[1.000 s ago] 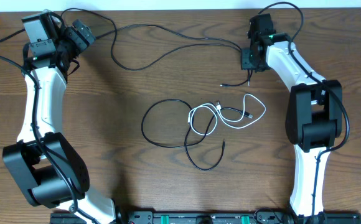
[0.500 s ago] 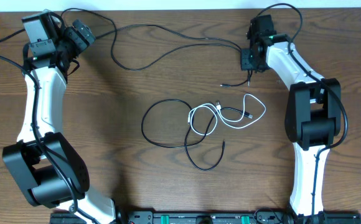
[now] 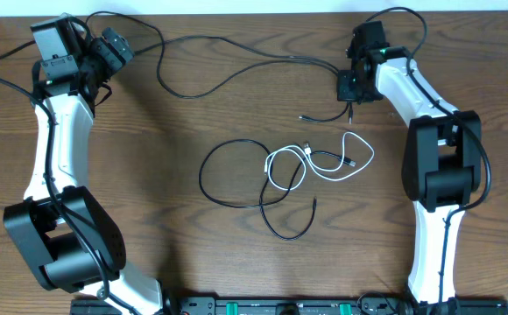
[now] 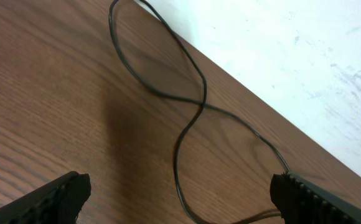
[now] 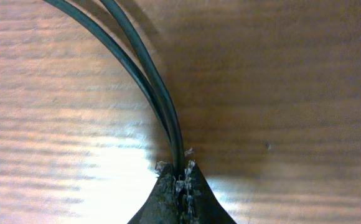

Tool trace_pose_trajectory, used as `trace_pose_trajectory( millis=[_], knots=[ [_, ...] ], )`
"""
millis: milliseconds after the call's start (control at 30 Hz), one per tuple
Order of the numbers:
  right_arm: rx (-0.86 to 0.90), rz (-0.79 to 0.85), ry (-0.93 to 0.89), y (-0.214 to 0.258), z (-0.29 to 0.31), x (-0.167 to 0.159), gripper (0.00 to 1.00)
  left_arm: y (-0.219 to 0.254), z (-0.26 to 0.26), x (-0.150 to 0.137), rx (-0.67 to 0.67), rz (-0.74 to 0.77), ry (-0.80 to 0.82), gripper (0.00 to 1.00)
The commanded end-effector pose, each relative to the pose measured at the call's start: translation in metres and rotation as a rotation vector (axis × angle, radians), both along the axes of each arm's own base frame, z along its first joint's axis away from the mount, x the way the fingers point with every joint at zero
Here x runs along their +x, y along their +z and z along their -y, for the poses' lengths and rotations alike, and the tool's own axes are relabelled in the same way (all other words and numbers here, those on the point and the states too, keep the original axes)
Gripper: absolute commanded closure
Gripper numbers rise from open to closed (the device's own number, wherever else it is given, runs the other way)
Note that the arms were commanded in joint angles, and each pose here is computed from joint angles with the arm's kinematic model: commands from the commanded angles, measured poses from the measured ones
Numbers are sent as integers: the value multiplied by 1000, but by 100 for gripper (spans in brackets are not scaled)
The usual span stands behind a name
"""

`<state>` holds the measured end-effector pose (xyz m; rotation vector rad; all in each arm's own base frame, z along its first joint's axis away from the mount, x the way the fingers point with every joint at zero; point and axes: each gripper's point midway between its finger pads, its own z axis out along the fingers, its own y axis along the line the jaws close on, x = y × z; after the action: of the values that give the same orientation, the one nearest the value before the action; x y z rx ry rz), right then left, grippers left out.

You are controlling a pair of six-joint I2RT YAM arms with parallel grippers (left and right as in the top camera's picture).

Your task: Untangle cables

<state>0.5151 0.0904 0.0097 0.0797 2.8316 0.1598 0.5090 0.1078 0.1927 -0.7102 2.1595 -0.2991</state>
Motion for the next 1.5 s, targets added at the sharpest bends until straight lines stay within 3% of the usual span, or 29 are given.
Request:
trace_pose_trajectory(
  millis=[0, 267, 533, 1067, 1133, 1233, 1333, 1467],
  knots=[
    [50, 93, -64, 61, 11, 5, 99, -1, -2, 0, 19, -6, -3, 2],
    [172, 153, -96, 127, 2, -7, 99, -1, -2, 0, 19, -6, -3, 2],
    [216, 182, -206, 153, 15, -10, 99, -1, -2, 0, 19, -6, -3, 2],
    [131, -5, -186, 65, 27, -16, 94, -1, -2, 0, 19, -6, -3, 2],
    [132, -32, -180, 54, 24, -18, 84, -1, -2, 0, 19, -6, -3, 2],
    [129, -52, -177, 48, 22, -21, 50, -1, -2, 0, 19, -6, -3, 2],
    [132, -49, -177, 51, 22, -21, 25, -1, -2, 0, 19, -6, -3, 2],
    [125, -45, -166, 60, 26, -25, 4, -1, -2, 0, 19, -6, -3, 2]
  ],
)
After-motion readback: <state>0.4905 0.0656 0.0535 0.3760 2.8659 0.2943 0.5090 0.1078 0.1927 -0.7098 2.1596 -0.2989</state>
